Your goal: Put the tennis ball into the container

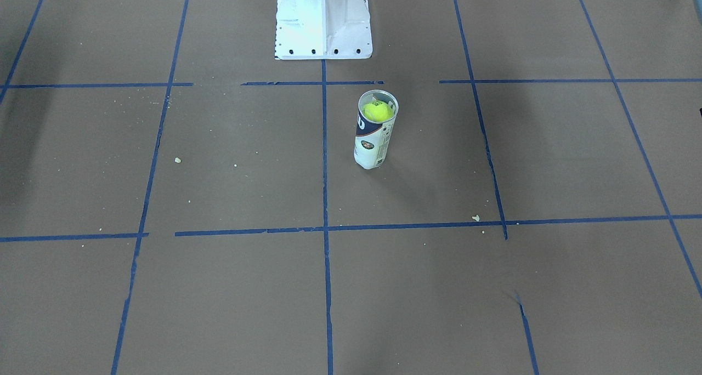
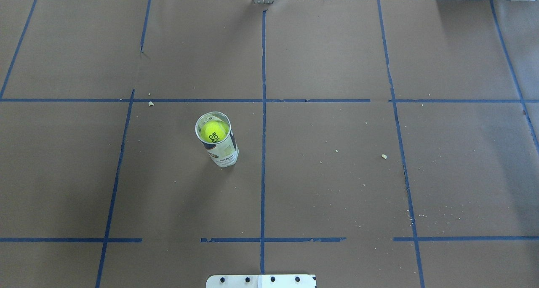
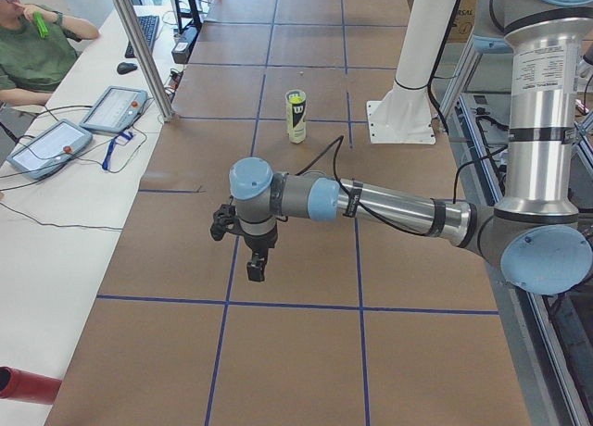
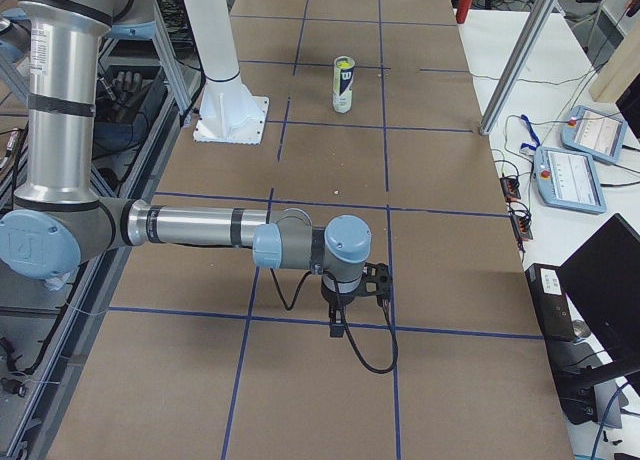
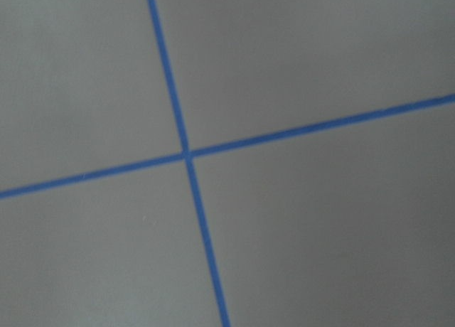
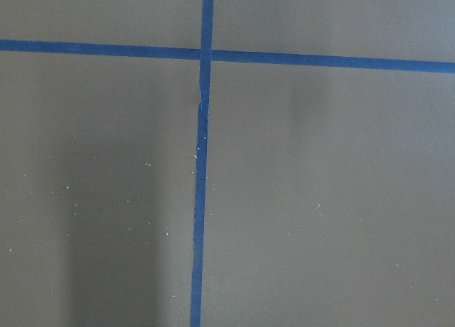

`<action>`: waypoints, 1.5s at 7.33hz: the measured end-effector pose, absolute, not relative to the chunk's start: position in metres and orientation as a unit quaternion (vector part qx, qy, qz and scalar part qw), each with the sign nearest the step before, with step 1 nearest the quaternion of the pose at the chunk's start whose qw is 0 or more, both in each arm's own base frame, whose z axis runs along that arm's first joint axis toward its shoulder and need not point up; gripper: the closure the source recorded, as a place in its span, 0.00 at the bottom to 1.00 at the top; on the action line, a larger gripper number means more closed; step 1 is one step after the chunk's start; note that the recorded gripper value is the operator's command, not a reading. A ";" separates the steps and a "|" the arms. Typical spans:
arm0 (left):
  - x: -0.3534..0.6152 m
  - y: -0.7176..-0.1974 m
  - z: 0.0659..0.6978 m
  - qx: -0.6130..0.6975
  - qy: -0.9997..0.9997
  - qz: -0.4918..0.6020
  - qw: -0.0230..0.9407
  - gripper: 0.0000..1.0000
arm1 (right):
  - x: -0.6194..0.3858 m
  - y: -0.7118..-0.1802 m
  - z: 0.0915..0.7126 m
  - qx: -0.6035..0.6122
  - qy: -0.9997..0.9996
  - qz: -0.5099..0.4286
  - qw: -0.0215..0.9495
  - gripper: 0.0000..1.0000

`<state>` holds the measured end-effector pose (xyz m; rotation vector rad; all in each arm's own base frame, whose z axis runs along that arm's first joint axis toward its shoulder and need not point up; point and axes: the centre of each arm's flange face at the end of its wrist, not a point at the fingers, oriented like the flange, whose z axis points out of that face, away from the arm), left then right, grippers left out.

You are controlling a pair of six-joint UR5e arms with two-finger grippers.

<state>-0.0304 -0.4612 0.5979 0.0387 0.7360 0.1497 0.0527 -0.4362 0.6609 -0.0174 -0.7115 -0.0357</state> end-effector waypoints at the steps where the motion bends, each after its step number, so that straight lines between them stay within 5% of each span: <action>1: -0.035 -0.453 0.614 0.007 0.365 0.064 0.929 0.00 | 0.053 -0.436 0.661 -0.008 -0.348 -0.018 0.937 0.00; 11: -0.038 -0.459 0.615 0.002 0.405 0.048 0.913 0.00 | 0.053 -0.436 0.661 -0.008 -0.348 -0.018 0.937 0.00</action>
